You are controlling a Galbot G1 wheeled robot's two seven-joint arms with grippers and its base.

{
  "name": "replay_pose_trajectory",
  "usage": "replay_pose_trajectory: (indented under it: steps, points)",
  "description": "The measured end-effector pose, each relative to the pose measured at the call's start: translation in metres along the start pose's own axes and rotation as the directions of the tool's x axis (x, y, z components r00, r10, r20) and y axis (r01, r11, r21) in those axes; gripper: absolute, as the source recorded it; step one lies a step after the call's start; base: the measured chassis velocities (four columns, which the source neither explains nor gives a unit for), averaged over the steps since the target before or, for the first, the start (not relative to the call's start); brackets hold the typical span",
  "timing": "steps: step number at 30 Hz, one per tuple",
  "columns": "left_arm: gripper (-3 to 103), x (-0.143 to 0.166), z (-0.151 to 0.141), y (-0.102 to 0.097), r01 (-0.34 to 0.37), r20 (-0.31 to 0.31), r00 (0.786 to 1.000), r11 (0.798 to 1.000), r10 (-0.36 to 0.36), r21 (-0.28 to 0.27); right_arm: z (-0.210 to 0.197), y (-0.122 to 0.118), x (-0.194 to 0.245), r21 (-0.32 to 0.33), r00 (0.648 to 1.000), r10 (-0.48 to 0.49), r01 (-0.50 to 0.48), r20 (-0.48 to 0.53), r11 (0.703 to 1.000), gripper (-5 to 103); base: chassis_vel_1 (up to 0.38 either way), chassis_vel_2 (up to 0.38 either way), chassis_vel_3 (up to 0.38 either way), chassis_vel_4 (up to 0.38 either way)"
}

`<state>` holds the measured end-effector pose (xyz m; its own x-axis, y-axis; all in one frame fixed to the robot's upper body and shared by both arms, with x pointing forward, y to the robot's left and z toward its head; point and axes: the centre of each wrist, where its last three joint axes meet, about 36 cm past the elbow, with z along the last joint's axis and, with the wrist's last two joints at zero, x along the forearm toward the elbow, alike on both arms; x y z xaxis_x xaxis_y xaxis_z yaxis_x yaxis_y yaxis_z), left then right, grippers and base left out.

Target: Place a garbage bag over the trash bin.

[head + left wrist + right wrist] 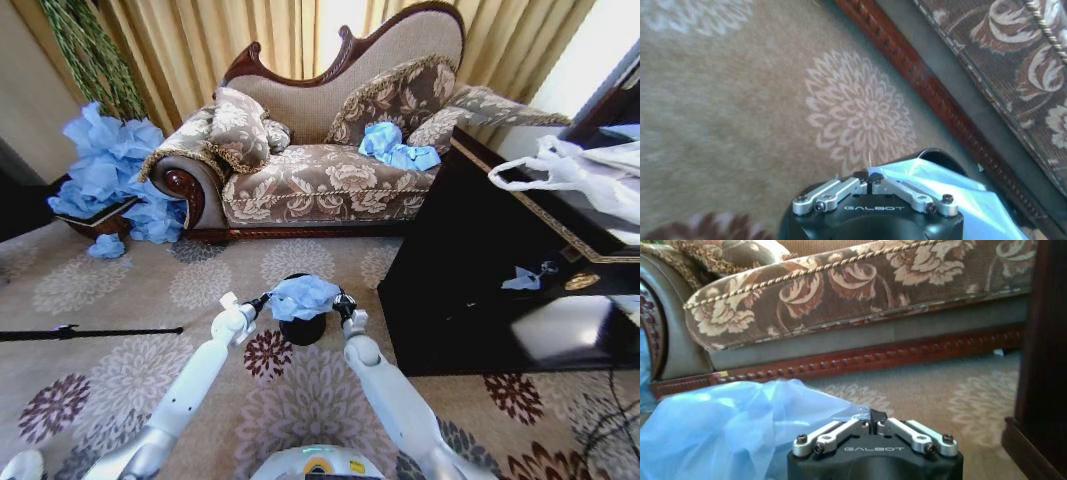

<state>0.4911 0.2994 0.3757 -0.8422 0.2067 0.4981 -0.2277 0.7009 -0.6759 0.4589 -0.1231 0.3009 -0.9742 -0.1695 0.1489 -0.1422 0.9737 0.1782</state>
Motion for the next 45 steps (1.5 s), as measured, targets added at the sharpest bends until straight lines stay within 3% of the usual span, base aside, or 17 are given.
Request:
replay_pose_trajectory:
  steps: [3, 8, 15, 32, 45]
  points:
    - [0, 0.024, 0.01, 0.02, 0.018, -0.018, 1.0, 1.0, -0.018, -0.021, 0.004, 0.0, 0.019, -0.007, 1.0, -0.008, 0.008, -0.014, 1.0, 0, 0.0, 0.0, 0.0, 0.0]
    - [0, 0.017, 0.02, 0.029, 0.034, -0.015, 0.999, 0.999, -0.034, -0.017, 0.024, 0.003, 0.009, -0.005, 1.0, 0.005, -0.005, -0.012, 1.0, 0, 0.0, 0.0, 0.0, 0.0]
    - [0, -0.033, 0.027, 0.011, 0.023, 0.011, 1.0, 0.999, -0.023, 0.024, 0.043, -0.007, -0.032, 0.008, 0.999, 0.03, -0.03, 0.016, 1.0, 0, 0.0, 0.0, 0.0, 0.0]
    - [0, -0.061, 0.0, -0.005, 0.012, 0.058, 0.998, 1.0, -0.013, 0.021, 0.024, -0.017, -0.093, 0.016, 0.997, 0.038, -0.039, 0.068, 0.999, 0, 0.0, 0.0, 0.0, 0.0]
    - [0, -0.081, -0.011, -0.023, -0.035, 0.076, 0.996, 0.999, 0.036, -0.006, 0.02, -0.021, -0.131, 0.033, 0.995, -0.023, 0.02, 0.093, 0.999, 0, 0.0, 0.0, 0.0, 0.0]
